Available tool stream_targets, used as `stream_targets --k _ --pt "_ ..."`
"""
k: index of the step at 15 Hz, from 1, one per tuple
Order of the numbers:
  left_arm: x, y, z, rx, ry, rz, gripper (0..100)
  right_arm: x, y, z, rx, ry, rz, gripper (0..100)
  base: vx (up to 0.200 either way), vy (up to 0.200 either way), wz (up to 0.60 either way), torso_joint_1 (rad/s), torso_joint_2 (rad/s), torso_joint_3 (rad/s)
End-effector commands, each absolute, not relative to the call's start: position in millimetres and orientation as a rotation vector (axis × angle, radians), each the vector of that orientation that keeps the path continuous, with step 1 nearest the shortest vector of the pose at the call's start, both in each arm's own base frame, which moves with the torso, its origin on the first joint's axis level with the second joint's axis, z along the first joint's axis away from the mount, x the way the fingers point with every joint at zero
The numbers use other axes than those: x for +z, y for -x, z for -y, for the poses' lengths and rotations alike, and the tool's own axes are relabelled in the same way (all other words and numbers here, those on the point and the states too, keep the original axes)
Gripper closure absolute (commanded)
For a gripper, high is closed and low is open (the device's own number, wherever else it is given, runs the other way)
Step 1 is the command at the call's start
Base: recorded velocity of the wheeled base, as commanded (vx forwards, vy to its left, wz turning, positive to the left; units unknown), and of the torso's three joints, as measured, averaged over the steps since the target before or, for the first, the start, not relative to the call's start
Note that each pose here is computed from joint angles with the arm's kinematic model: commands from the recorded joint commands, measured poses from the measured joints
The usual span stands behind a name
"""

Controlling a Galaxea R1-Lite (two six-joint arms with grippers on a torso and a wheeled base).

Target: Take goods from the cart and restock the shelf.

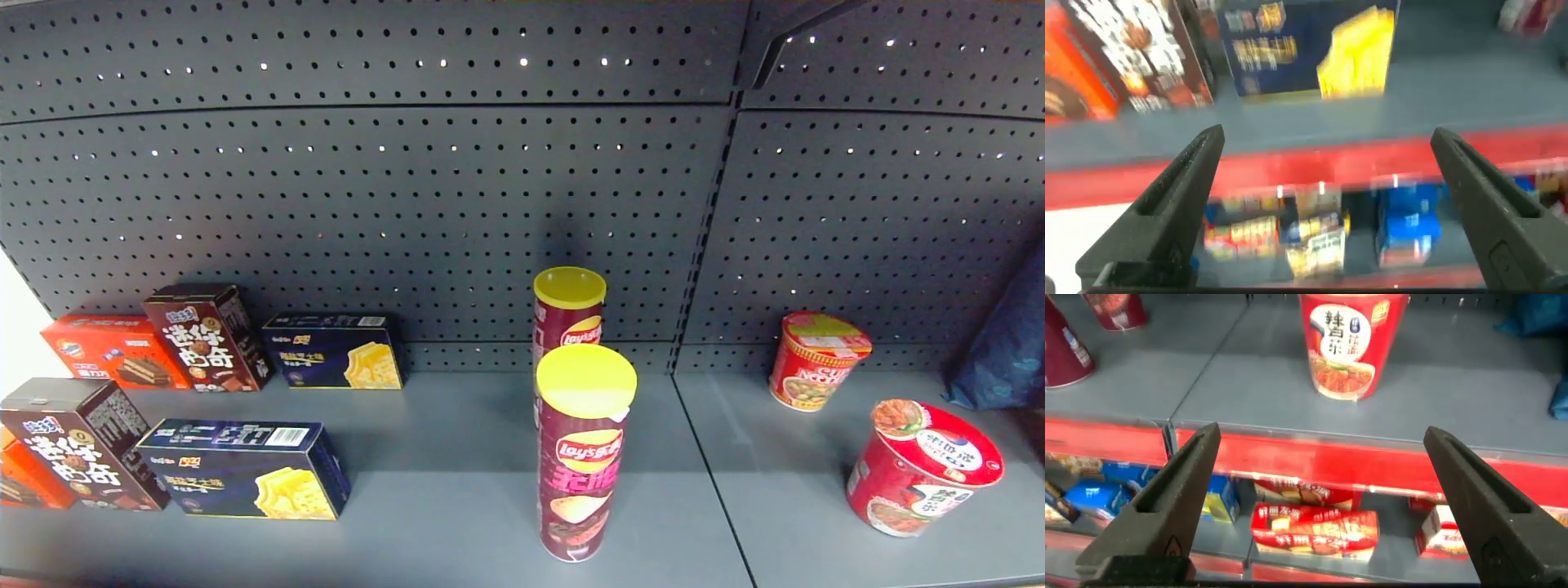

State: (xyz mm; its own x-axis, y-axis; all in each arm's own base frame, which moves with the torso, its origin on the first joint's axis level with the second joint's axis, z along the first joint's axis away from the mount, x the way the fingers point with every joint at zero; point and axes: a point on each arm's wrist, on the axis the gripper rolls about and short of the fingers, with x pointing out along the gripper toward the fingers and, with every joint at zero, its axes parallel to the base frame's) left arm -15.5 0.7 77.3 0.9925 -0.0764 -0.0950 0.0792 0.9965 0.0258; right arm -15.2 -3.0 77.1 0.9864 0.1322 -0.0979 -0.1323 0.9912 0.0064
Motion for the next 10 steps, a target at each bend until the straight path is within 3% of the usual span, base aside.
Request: stream_targets --k 1,10 --pt "76.9 15.3 -0.7 -0.083 -0.032 -0.102 0 77.2 15.1 3.0 0.135 0.001 -0.098 0 0.000 0.000 0.00 0.000 0.00 0.000" --pt "77.2 15.3 -0.7 -0.082 -0.027 -0.099 0 77.2 15.1 2.7 0.149 0.005 -0.100 0 0.000 0.000 0.00 0.000 0.00 0.000"
